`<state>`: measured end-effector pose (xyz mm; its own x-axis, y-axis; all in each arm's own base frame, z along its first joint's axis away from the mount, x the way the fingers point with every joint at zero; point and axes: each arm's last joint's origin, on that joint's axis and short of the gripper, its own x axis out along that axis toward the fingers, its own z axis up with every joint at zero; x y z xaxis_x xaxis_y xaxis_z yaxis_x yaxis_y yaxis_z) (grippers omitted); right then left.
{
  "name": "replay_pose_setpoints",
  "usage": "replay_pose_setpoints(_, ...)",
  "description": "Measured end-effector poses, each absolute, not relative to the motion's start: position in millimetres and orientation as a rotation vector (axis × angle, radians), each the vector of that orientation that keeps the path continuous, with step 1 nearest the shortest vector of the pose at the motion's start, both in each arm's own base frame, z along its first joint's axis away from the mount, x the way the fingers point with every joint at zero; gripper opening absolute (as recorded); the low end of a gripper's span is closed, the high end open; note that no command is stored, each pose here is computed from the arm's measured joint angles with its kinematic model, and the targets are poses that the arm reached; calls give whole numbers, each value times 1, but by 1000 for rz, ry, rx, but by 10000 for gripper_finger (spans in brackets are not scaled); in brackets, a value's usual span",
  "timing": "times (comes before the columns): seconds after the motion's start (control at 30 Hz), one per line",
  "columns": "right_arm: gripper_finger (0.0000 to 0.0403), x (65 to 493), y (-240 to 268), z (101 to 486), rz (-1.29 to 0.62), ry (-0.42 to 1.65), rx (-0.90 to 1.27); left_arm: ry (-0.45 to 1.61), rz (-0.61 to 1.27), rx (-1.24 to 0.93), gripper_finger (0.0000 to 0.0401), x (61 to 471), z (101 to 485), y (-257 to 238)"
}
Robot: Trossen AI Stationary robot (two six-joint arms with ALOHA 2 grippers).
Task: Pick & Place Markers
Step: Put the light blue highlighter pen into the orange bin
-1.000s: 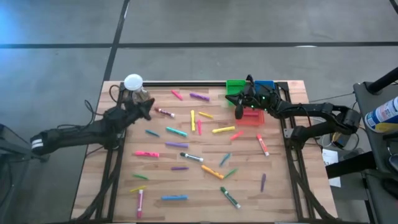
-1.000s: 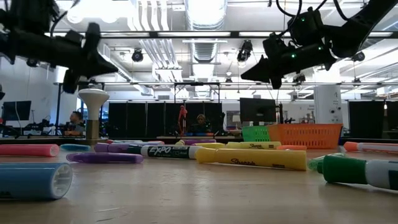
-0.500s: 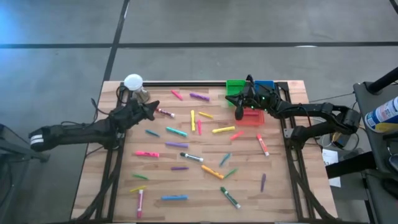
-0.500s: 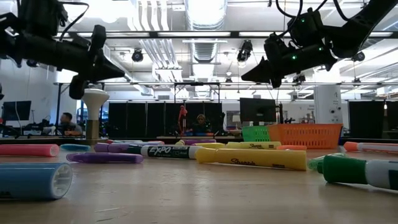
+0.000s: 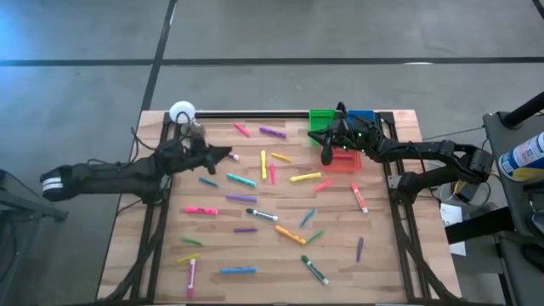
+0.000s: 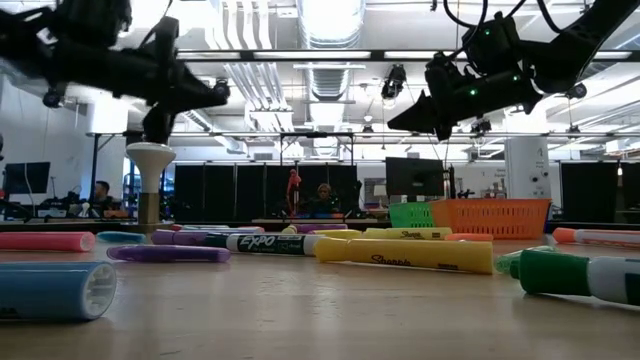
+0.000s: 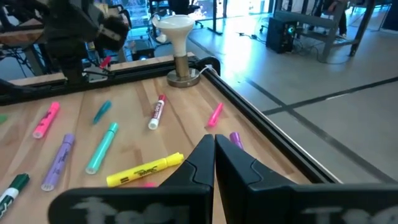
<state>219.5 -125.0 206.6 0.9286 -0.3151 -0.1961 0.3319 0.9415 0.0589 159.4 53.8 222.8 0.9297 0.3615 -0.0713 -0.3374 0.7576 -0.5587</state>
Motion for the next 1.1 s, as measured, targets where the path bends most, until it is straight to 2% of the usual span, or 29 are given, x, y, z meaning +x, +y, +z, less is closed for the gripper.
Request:
replay_pose_setpoints(0.17,8,222,-121,206,-312,192,89,139,429,-526,0,187,243,64)
replay_pose_setpoints(0.37,8,224,-115,205,-285,199,67,549,263,-472,0,224,257,65)
replay_pose_setpoints(0.6,8,225,-112,204,-275,203,55,847,284,-453,12,254,243,61)
replay_pose_setpoints(0.9,8,225,-113,204,-274,205,43,1032,186,-353,58,271,209,62)
replay_pose_setpoints(1.1,8,225,-113,204,-274,206,36,1113,126,-251,71,276,191,64)
